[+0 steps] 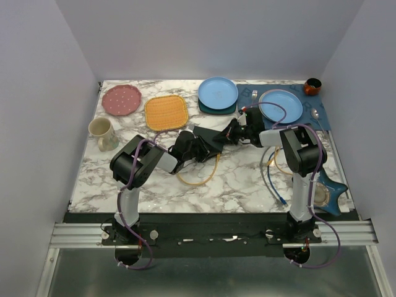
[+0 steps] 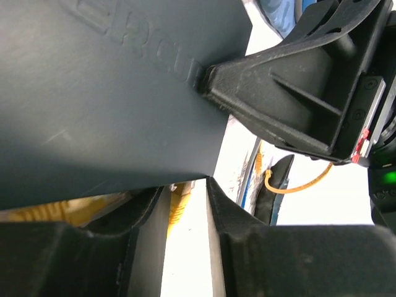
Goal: Pull the plug from the switch port
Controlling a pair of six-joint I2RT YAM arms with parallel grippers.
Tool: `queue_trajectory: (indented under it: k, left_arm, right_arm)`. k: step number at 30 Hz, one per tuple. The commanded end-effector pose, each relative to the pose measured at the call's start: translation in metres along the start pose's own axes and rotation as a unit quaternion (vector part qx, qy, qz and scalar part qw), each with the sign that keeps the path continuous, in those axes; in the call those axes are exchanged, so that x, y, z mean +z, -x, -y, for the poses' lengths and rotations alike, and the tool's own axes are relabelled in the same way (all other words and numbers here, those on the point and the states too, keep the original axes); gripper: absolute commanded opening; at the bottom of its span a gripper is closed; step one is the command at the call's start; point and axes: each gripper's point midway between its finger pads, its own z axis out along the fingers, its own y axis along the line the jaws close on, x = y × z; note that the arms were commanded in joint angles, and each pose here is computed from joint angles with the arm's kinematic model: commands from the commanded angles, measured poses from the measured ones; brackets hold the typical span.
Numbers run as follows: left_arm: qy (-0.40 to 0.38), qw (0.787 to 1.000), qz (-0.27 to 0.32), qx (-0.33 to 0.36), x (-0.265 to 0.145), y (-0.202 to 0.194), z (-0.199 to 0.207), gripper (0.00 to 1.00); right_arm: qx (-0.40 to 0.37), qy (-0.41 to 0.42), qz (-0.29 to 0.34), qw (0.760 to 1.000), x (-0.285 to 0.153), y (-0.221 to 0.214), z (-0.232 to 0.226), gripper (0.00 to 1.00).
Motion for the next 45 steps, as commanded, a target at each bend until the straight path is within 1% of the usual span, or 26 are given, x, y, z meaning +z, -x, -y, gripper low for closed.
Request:
queue_trajectory:
  k: [1, 3, 11, 15, 22, 25, 28, 29, 33, 40, 45]
  left_arm:
    - [0.02, 1.0, -0.021, -0.009, -0.004, -0.012, -0.026, 0.4]
    - [0.018, 1.0, -0.021, -0.01, -0.004, -0.012, -0.027, 0.41]
    - [0.04, 0.999, -0.023, -0.016, -0.001, -0.011, -0.033, 0.4]
    - [0.051, 0.998, -0.019, -0.012, 0.0, -0.007, -0.029, 0.38]
    - [0.083, 0.996, -0.016, -0.009, 0.001, -0.005, -0.034, 0.34]
    - [0.089, 0.996, -0.015, -0.008, 0.001, -0.005, -0.034, 0.3]
    - [0.091, 0.996, -0.016, -0.007, 0.002, -0.005, -0.035, 0.24]
    - [0.091, 0.996, -0.017, -0.006, 0.002, -0.006, -0.034, 0.2]
    - [0.092, 0.996, -0.022, -0.004, 0.002, -0.008, -0.037, 0.12]
    - [0.065, 0.998, -0.027, -0.004, 0.002, -0.012, -0.034, 0.01]
    - [0.048, 0.998, -0.027, -0.006, 0.001, -0.014, -0.032, 0.0]
  right_arm:
    - [0.027, -0.05, -0.019, 0.998, 0.003, -0.019, 0.034, 0.0]
    - [0.027, -0.049, -0.02, 0.998, 0.003, -0.019, 0.034, 0.01]
    - [0.028, -0.049, -0.019, 0.998, 0.003, -0.019, 0.035, 0.01]
    - [0.028, -0.048, -0.018, 0.998, 0.003, -0.018, 0.034, 0.01]
    - [0.028, -0.046, -0.017, 0.998, 0.003, -0.018, 0.033, 0.01]
    - [0.029, -0.047, -0.018, 0.998, 0.003, -0.019, 0.033, 0.01]
    - [0.03, -0.047, -0.018, 0.998, 0.003, -0.019, 0.034, 0.01]
    - [0.03, -0.047, -0.019, 0.998, 0.003, -0.02, 0.035, 0.01]
    - [0.03, -0.048, -0.018, 0.998, 0.003, -0.02, 0.035, 0.01]
    - [0.029, -0.048, -0.019, 0.998, 0.003, -0.02, 0.035, 0.01]
    - [0.024, -0.048, -0.014, 0.998, 0.001, -0.018, 0.031, 0.0]
